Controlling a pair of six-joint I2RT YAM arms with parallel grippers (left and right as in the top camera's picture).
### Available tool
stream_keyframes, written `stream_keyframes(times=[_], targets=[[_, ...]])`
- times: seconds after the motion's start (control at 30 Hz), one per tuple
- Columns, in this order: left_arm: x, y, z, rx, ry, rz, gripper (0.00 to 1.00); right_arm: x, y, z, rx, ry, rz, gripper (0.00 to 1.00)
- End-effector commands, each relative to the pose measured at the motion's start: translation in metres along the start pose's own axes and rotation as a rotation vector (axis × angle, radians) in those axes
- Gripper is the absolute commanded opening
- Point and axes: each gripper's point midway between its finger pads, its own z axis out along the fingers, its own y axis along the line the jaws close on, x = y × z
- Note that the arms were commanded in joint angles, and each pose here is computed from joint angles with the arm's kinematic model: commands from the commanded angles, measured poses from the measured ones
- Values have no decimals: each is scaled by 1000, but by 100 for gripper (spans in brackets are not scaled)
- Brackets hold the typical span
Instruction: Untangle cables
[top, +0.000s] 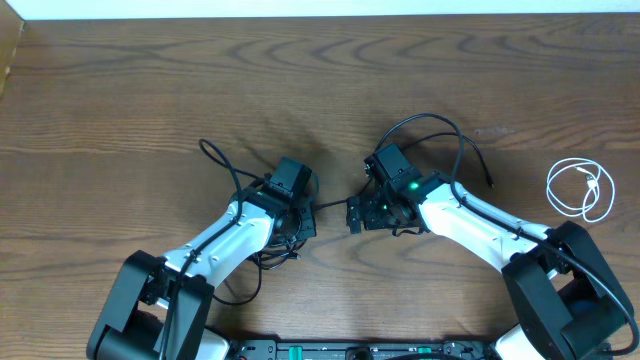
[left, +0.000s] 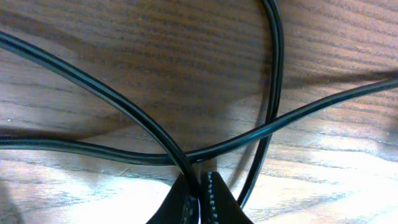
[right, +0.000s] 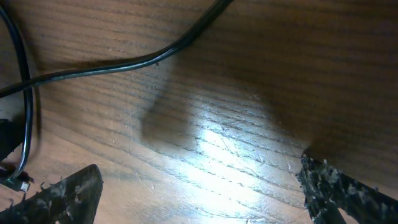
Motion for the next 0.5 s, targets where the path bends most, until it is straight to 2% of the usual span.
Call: stream_keyframes(times=[0.0,0.2,0.47], targets=[[2,4,-5,-18,-5,47,7,10,-9,8,35,33,20,99],[-9,-10,-40,42,-90,59,7,10,-9,8,35,33,20,99],[-25,-32,-115,211,-328,89,7,10,-9,8,35,33,20,99]])
